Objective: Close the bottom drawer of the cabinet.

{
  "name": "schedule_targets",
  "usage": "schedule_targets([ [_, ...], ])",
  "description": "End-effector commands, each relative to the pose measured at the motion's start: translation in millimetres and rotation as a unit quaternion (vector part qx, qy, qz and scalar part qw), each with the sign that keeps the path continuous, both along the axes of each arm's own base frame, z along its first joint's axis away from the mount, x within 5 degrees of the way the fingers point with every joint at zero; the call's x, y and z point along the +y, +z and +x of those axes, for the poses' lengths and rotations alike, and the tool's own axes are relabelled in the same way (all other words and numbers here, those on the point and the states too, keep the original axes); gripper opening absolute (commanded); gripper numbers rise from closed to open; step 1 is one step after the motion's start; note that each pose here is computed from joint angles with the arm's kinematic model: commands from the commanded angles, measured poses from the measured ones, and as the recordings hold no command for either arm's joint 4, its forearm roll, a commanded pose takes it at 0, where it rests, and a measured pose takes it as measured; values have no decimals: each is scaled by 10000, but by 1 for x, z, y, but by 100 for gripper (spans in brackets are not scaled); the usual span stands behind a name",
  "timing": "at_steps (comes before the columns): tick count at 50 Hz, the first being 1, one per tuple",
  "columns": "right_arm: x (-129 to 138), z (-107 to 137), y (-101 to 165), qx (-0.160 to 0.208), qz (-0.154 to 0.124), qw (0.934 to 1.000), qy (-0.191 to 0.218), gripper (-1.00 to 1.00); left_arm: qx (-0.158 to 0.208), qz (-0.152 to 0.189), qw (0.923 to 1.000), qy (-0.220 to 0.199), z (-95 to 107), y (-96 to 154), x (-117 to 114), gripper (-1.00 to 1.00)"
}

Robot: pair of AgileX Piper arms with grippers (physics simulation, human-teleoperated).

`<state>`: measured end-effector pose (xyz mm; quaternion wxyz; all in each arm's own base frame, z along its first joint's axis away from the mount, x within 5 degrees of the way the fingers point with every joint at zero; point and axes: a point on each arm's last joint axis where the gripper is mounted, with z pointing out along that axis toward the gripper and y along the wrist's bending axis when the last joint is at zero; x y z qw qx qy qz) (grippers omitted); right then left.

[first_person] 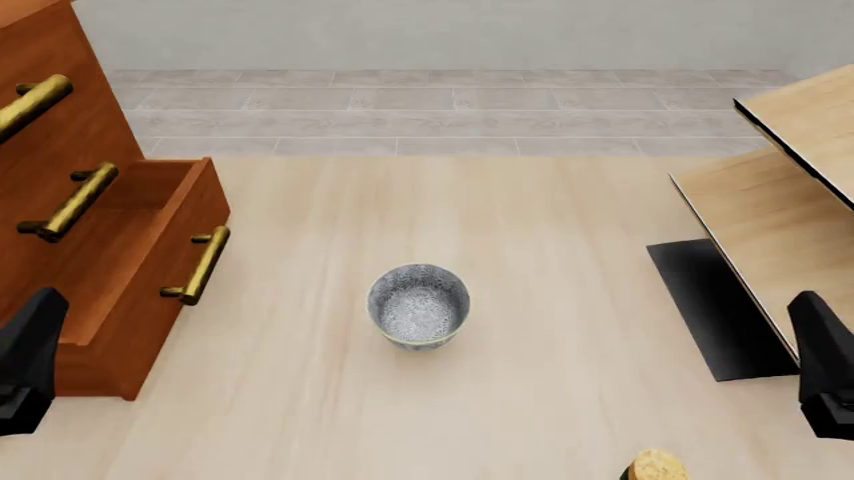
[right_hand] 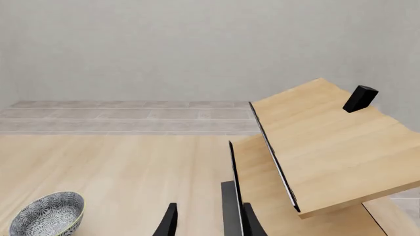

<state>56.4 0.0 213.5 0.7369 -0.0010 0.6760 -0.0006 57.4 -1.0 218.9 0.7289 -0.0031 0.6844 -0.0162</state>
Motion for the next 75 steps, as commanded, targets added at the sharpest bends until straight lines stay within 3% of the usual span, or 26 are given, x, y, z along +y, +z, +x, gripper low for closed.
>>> schedule_targets([
  [1, 0, 1, 1, 18, -49, 10000, 8, 100, -158, 107, 9998, 66, -2, -3, 1, 100],
  [16, 0, 1, 1, 5, -80, 10000, 35, 100, -161, 83, 9998, 2, -2, -2, 0, 100],
  [24, 1, 0, 1, -3, -98, 9999, 45, 100, -177, 35, 9995, -247, -2, -1, -3, 100],
  [25, 1, 0, 1, -2, -102, 9999, 46, 100, -201, 97, 9985, -507, 0, 1, -6, 100],
  [28, 1, 1, 1, 2, -101, 9999, 60, 100, -224, -58, 9974, -689, 3, 6, -8, 100],
  [32, 1, 1, 1, 16, -82, 9999, 60, 100, -230, 77, 9949, -984, 8, 7, -13, 100],
  [36, 1, 2, 1, 23, -80, 9999, 68, 100, -165, -65, 9920, -1251, 12, 10, -18, 100],
  [44, 1, 3, 0, 48, -66, 9999, 87, 100, -108, 58, 9841, -1771, 21, 5, -30, 100],
  [59, 1, 5, 0, 75, -55, 9999, 114, 100, 121, 63, 9741, -2259, 38, -4, -48, 100],
  [63, 2, 5, 1, 73, -65, 9999, 119, 100, 305, -50, 9705, -2393, 45, -9, -55, 100],
  [75, 2, 5, 1, 76, -90, 9999, 116, 100, 657, 33, 9651, -2536, 66, -30, -72, 100],
])
